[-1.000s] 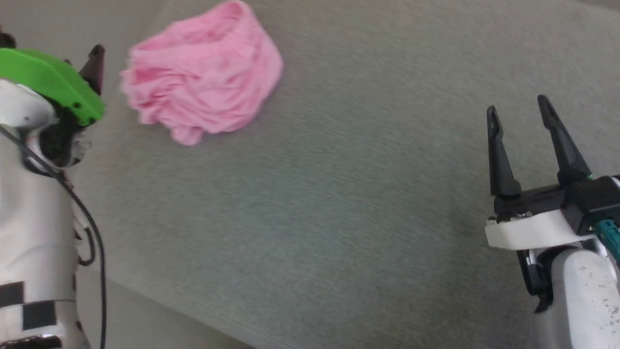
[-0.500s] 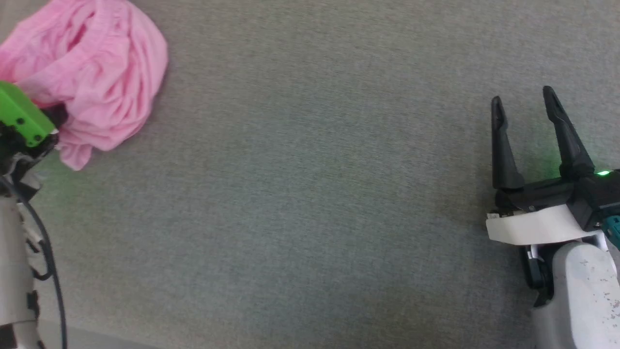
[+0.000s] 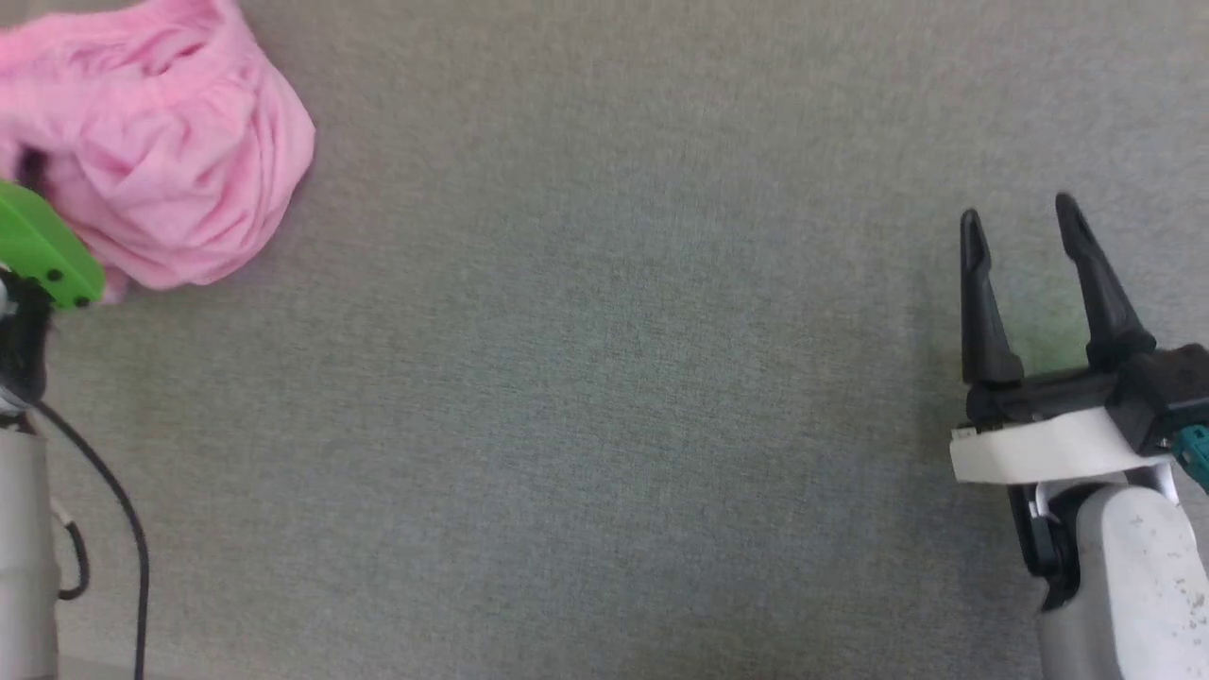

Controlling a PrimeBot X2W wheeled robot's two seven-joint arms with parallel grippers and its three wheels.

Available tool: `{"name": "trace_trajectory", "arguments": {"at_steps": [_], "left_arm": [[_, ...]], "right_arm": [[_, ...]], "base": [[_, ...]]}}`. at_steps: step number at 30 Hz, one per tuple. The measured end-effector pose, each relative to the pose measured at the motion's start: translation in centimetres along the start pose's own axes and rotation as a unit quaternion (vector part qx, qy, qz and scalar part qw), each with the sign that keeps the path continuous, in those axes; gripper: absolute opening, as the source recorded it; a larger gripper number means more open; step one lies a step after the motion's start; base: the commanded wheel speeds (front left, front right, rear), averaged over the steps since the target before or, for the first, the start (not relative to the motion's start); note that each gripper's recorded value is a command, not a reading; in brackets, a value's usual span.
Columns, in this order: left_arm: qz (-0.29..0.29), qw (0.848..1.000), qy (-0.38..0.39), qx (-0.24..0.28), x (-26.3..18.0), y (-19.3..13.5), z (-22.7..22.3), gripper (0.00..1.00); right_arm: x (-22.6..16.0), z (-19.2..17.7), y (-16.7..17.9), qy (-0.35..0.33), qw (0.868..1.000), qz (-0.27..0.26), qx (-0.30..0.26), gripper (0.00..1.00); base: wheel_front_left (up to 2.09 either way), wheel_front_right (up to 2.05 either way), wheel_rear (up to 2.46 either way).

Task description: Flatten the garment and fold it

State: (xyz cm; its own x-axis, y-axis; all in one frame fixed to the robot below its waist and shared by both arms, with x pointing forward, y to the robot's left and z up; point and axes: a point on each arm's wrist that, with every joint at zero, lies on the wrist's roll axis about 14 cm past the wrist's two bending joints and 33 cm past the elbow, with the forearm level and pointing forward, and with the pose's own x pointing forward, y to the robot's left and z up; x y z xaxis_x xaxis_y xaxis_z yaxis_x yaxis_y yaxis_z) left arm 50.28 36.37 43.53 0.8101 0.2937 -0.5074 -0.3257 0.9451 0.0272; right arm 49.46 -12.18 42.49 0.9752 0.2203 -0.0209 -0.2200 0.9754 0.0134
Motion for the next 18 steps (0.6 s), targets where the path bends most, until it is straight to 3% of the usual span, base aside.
{"name": "trace_trajectory", "arguments": {"at_steps": [2, 5, 10, 18], "left_arm": [[0.003, 0.996, -0.083, 0.021, -1.1, 0.4, 3.6, 0.0], [0.003, 0.979, -0.2, 0.035, -3.5, 0.5, 9.0, 0.0], [-0.027, 0.937, -0.345, 0.047, -8.7, -1.3, 16.2, 0.0], [-0.138, 0.863, -0.483, 0.046, -17.9, -9.0, 23.5, 0.0]], "right_arm": [[-0.7, 0.8, -0.1, -0.004, 1.0, -0.004, 0.002, 1.0], [-1.9, 2.1, -0.3, -0.012, 1.0, -0.01, 0.005, 1.0], [-4.2, 4.6, -0.7, -0.031, 0.999, -0.02, 0.003, 1.0], [-7.3, 9.0, -1.3, -0.078, 0.996, -0.036, -0.005, 1.0]], "base": [[0.0, 0.0, 0.0], [0.0, 0.0, 0.0], [0.0, 0.0, 0.0], [0.0, 0.0, 0.0]]}}
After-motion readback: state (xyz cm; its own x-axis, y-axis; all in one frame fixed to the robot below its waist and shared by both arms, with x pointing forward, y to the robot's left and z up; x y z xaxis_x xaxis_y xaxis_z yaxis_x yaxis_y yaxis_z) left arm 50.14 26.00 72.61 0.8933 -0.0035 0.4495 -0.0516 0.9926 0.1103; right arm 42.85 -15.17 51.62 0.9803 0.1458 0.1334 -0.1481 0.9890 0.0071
